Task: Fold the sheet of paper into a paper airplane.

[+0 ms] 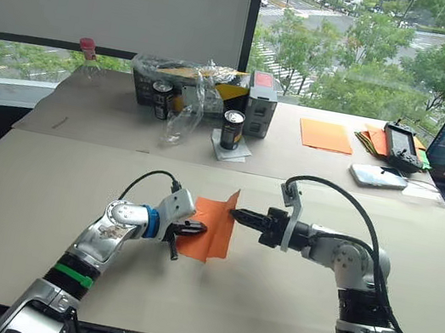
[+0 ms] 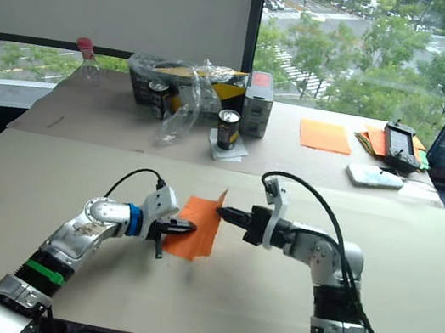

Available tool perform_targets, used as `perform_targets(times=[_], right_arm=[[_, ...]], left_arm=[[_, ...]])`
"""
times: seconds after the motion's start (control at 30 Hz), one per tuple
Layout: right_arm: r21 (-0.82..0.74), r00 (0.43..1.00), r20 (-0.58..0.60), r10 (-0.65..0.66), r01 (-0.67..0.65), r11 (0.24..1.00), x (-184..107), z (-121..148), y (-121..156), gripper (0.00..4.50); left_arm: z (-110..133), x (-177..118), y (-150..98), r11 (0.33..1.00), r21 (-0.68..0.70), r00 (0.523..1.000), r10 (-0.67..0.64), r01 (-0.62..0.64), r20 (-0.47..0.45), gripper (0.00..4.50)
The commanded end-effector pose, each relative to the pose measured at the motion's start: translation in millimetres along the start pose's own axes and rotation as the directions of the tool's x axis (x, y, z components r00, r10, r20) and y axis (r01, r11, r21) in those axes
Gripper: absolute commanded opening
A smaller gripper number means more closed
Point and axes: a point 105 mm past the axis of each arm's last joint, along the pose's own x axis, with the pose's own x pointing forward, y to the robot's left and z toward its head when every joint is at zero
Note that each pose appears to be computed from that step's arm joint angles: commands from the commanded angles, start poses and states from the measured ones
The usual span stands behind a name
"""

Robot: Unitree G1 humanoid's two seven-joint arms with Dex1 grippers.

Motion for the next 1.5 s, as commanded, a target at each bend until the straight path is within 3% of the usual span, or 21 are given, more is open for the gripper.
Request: perform_targets(times=[0.03,0.3,0.33,0.7,0.73,0.93,1.03,1.2,1.3,1.47,1.5], right_arm=[[0.001,0.999,-0.004,0.032,-0.032,0.999,9.9,-1.8,6.2,0.05],[0.034,0.999,0.040,0.016,-0.017,0.999,24.5,-0.7,-2.2,0.05],[0.045,0.998,0.054,0.018,-0.020,0.999,25.7,1.1,-2.8,0.61],[0.053,0.986,0.140,0.092,-0.101,0.993,23.5,16.4,7.2,4.38],[0.042,0.984,0.161,0.078,-0.086,0.995,19.8,20.6,5.2,4.45],[-0.024,0.959,0.269,0.085,-0.081,0.996,-10.8,44.6,5.8,4.45],[-0.112,0.960,0.275,0.045,-0.014,0.994,-34.2,56.3,4.4,4.45],[-0.288,0.967,0.231,-0.106,0.172,0.942,-53.8,60.2,-15.6,2.97],[-0.525,0.961,0.062,-0.269,0.261,0.810,-60.7,38.5,-36.3,1.91],[-0.709,0.919,-0.075,-0.387,0.224,0.669,-67.5,13.9,-53.0,0.13],[-0.731,0.914,-0.091,-0.396,0.209,0.650,-66.9,9.9,-54.4,0.06]], left_arm=[[-13.4,-0.3,-4.4,1.000,-0.014,0.999,-0.004,0.003,-0.052,0.00],[-14.1,-4.6,-3.4,1.000,-0.015,0.998,0.008,-0.008,-0.058,0.00],[-14.4,-5.0,-3.7,1.000,-0.016,0.998,0.008,-0.009,-0.059,0.00],[-15.2,-20.7,8.3,0.997,-0.048,0.997,0.050,-0.053,-0.056,0.00],[-12.5,-24.9,12.3,0.995,-0.074,0.997,0.063,-0.065,-0.038,0.00],[-4.2,-30.7,17.3,0.989,-0.127,0.998,0.071,-0.070,-0.001,0.00],[-3.4,-23.9,12.4,0.990,-0.128,0.999,0.054,-0.053,0.001,0.00],[-3.3,-11.8,3.6,0.993,-0.115,1.000,0.015,-0.015,-0.002,0.00],[-5.0,-10.8,3.6,0.995,-0.103,1.000,0.009,-0.011,-0.019,0.00],[-12.9,-14.5,5.1,0.997,-0.082,0.998,0.008,-0.013,-0.061,0.00],[-13.7,-14.8,5.1,0.997,-0.079,0.998,0.007,-0.012,-0.064,0.00]])
